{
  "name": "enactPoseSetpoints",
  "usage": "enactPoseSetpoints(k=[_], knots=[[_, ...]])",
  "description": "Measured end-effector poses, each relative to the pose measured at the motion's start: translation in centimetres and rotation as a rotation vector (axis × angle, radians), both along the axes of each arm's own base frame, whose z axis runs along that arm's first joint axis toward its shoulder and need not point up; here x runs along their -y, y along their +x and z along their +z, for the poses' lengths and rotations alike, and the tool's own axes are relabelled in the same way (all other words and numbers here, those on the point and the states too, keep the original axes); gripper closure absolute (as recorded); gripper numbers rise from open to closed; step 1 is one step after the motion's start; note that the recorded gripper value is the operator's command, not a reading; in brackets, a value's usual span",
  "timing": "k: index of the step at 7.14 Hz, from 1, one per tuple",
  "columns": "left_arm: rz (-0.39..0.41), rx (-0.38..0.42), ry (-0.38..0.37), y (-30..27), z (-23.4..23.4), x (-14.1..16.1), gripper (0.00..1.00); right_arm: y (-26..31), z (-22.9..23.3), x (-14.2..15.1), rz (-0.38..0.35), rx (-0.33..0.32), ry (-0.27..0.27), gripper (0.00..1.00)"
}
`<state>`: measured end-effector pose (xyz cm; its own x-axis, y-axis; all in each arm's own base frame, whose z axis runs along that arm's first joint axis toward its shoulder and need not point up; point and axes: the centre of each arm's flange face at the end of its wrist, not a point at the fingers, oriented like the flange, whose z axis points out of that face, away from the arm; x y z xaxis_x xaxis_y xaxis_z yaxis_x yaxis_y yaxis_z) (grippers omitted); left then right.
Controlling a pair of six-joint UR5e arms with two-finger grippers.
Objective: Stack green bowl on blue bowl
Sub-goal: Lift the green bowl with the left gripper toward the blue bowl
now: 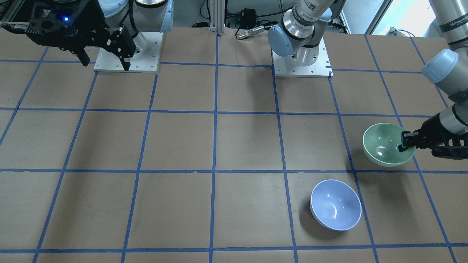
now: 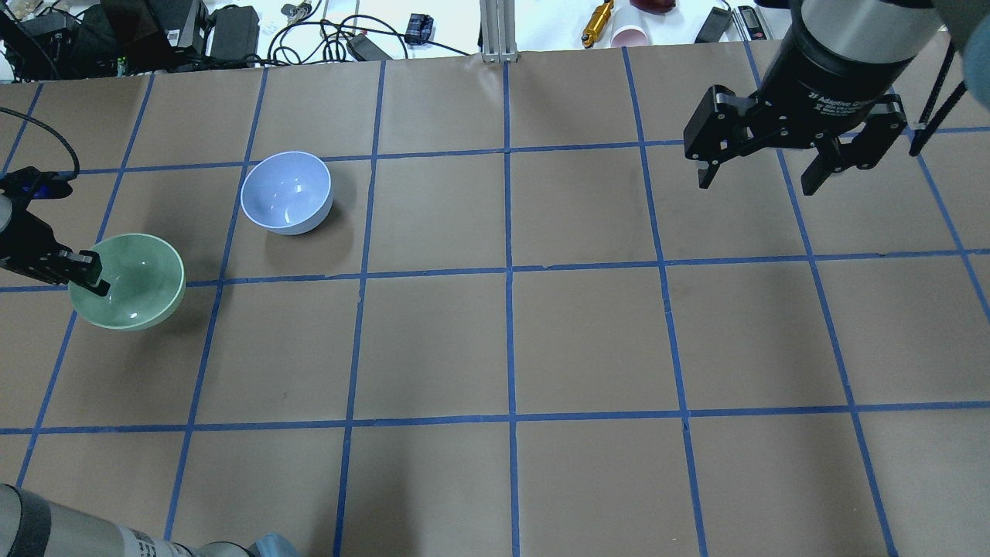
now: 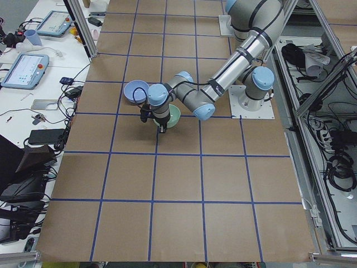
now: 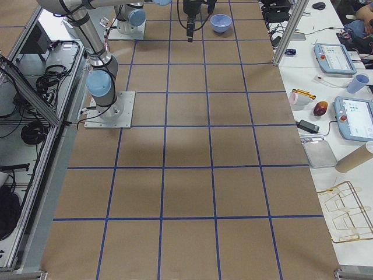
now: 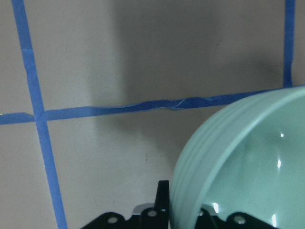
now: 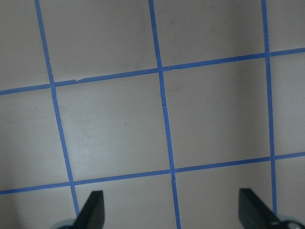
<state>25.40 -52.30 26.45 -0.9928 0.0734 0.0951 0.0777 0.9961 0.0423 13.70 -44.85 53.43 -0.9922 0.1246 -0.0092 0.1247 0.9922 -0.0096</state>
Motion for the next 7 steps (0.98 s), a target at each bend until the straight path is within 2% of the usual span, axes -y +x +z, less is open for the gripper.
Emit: enactPoseSetpoints(k=[3, 5, 7], knots=[[-0.02, -0.052, -0.04, -2.3, 4.9, 2.5, 1.0, 0.0, 0.0, 0.0, 0.0, 0.0, 0.0, 0.0], [-0.03, -0.076, -0.059, -3.5, 6.6, 4.0, 1.0, 0.0, 0.0, 0.0, 0.0, 0.0, 0.0, 0.0], [0.017, -0.154, -0.104, -5.0, 6.7, 6.1, 1.0, 0.0, 0.0, 0.0, 0.0, 0.0, 0.0, 0.0]])
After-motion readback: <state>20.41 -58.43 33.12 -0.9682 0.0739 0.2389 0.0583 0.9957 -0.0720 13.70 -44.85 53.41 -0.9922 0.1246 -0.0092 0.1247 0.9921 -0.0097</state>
